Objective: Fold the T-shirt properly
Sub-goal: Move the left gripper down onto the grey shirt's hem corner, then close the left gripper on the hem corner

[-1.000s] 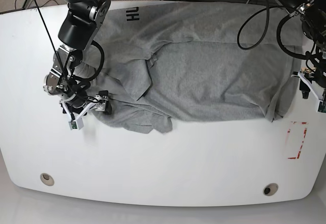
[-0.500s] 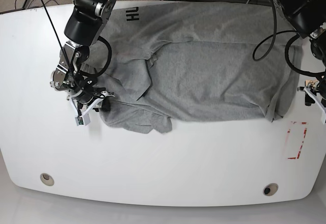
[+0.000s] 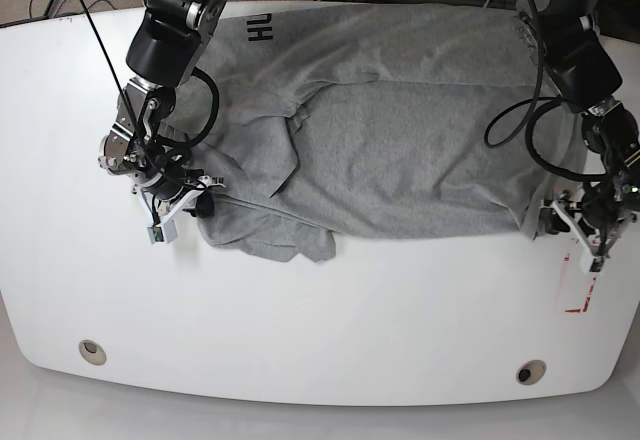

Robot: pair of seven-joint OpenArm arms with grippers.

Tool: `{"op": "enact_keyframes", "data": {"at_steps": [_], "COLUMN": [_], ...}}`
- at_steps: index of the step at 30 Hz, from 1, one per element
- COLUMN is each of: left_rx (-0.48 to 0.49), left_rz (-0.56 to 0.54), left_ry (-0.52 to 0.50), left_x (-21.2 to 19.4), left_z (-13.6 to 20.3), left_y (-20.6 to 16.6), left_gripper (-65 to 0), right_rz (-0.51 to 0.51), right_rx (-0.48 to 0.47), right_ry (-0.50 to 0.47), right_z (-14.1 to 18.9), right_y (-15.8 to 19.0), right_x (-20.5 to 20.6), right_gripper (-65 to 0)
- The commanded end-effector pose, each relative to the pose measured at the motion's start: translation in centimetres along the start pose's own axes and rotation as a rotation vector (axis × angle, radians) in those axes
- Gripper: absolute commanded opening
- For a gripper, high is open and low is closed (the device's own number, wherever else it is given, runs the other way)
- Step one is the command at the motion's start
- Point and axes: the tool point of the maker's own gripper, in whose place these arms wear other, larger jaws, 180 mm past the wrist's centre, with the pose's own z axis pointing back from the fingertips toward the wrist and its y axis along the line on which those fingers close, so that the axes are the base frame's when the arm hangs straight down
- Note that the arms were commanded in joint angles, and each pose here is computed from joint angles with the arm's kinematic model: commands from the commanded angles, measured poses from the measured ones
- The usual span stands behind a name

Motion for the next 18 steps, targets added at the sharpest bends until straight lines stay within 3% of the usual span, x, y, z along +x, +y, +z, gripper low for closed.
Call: {"op": "enact_keyframes", "data": {"at_steps": [1,10,18], "left_rx": [-0.027,-0.129,-0.155], "left_rz": [-0.014,-0.033,-0.016], "left_ry": [-0.052,-0.071,-0.078], "left_x": [2.0,2.5,1.7], "left_z": [-0.5,-3.3,-4.3], "left_y": [-0.5,-3.9,-4.3], "left_gripper": [-30.6,-30.4,-30.4], "right_rz": [0.017,0.017,0.013], "right_rx": [-0.005,-0.005,-0.002], "right_ry": [-0.039,-0.039,-0.043], "right_z": [0.3,0.3,0.3], "right_y": [-0.2,-0.2,-0.1], "right_x": [1.8,1.8,1.9], "right_gripper": [-63.3,-63.3,-63.3]}}
